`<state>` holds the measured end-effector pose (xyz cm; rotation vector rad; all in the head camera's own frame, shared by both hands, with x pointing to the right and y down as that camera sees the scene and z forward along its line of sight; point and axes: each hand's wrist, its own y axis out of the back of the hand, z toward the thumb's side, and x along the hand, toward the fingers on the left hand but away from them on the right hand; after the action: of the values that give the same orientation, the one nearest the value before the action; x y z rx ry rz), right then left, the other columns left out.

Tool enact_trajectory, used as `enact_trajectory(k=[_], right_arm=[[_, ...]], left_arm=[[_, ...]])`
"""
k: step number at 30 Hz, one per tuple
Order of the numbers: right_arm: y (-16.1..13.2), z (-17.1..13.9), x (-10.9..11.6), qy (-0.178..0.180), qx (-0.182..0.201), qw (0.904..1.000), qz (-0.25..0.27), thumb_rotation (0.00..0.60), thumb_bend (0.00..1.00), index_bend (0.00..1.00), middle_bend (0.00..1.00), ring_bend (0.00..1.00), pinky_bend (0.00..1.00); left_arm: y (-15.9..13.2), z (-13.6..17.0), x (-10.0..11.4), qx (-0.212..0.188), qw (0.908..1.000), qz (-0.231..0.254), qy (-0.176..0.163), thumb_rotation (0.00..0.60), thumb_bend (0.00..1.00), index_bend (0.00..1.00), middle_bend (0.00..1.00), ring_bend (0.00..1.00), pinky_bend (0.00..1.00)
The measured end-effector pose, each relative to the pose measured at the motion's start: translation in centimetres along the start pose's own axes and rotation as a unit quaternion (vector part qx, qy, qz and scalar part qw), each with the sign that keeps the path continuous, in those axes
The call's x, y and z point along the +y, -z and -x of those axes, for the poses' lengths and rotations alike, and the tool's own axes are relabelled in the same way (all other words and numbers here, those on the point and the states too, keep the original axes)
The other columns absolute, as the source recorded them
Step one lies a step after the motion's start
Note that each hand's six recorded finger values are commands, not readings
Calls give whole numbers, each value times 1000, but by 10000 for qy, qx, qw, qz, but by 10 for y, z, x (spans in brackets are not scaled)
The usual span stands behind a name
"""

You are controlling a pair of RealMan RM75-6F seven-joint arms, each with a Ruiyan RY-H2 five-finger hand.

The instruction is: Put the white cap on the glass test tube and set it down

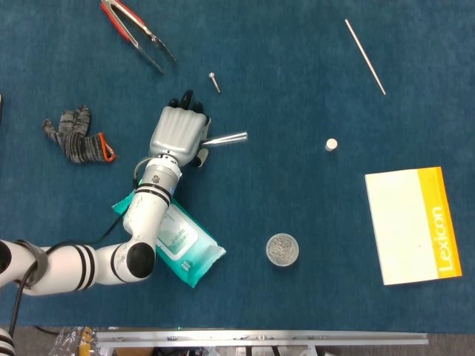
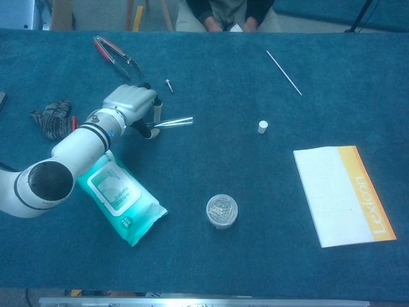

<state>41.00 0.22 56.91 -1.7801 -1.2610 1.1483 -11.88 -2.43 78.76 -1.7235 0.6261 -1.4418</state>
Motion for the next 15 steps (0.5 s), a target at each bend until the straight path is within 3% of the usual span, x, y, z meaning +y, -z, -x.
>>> enact_trajectory(k=[15], right_arm=[[-3, -3, 0, 21, -3, 10000, -8, 600, 303, 263, 177, 23, 174]], left_arm=[[7, 5, 3, -210, 9997, -106, -99, 595, 328, 561, 276, 46, 167]])
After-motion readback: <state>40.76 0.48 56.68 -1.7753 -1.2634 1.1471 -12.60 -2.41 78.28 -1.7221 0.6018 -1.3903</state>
